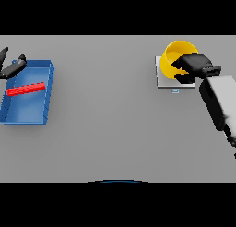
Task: Pick up the red beaker and tilt it to pour out 1 green nut into yellow bowl. Pick up the yellow bowl and place it on the metallic measuring scale.
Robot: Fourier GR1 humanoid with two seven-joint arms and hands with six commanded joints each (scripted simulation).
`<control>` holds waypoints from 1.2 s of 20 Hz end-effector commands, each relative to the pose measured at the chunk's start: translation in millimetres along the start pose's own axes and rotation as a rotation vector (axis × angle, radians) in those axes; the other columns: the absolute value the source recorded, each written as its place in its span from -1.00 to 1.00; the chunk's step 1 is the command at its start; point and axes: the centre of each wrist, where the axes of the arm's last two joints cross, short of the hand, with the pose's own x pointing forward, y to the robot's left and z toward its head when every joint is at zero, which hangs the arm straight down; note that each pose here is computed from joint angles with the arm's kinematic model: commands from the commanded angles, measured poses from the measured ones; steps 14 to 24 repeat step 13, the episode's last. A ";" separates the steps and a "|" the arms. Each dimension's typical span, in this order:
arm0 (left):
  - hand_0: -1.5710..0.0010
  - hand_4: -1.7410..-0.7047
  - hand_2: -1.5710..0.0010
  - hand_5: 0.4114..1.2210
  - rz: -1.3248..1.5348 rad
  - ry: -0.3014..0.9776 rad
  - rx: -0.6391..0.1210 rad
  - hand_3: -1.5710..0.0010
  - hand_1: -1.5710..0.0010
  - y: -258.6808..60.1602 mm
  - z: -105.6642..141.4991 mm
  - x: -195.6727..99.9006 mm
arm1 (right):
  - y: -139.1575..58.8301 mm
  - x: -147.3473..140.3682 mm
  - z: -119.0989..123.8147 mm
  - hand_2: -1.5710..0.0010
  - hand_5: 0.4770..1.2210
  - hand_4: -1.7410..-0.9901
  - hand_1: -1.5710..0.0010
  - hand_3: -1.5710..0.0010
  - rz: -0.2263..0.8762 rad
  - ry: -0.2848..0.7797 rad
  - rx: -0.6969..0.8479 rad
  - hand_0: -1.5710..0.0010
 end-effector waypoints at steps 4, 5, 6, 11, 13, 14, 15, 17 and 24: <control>1.00 0.75 1.00 -0.14 0.020 -0.007 -0.006 1.00 1.00 -1.8 -1.6 2.2 | -1.6 1.5 -1.9 0.52 0.04 -0.32 0.41 0.59 -0.041 0.004 0.020 0.38; 1.00 0.76 1.00 -0.15 0.015 0.002 0.002 1.00 1.00 -2.3 -2.4 0.0 | -1.7 1.5 -0.4 0.62 -0.01 -0.29 0.52 0.67 -0.038 -0.008 0.019 0.51; 1.00 0.75 1.00 -0.17 0.016 0.000 -0.001 1.00 1.00 -5.4 -2.1 1.9 | -2.1 -2.3 1.3 0.69 -0.04 -0.25 0.61 0.74 -0.032 0.003 0.021 0.61; 1.00 0.75 1.00 -0.14 0.011 -0.006 -0.003 1.00 1.00 -7.2 0.1 5.0 | -0.9 -3.0 1.7 0.90 -0.14 -0.09 0.87 0.91 0.002 0.025 0.062 0.87; 1.00 0.75 1.00 -0.14 0.009 -0.012 -0.002 1.00 1.00 -5.5 1.5 3.1 | -2.9 -2.9 1.8 0.94 -0.19 -0.07 0.92 0.94 -0.003 0.024 0.071 0.92; 1.00 0.75 1.00 -0.14 0.009 -0.012 -0.002 1.00 1.00 -5.5 1.5 3.1 | -2.9 -2.9 1.8 0.94 -0.19 -0.07 0.92 0.94 -0.003 0.024 0.071 0.92; 1.00 0.75 1.00 -0.14 0.009 -0.012 -0.002 1.00 1.00 -5.5 1.5 3.1 | -2.9 -2.9 1.8 0.94 -0.19 -0.07 0.92 0.94 -0.003 0.024 0.071 0.92; 1.00 0.75 1.00 -0.14 0.009 -0.012 -0.002 1.00 1.00 -5.5 1.5 3.1 | -2.9 -2.9 1.8 0.94 -0.19 -0.07 0.92 0.94 -0.003 0.024 0.071 0.92; 1.00 0.75 1.00 -0.14 0.009 -0.012 -0.002 1.00 1.00 -5.5 1.5 3.1 | -2.9 -2.9 1.8 0.94 -0.19 -0.07 0.92 0.94 -0.003 0.024 0.071 0.92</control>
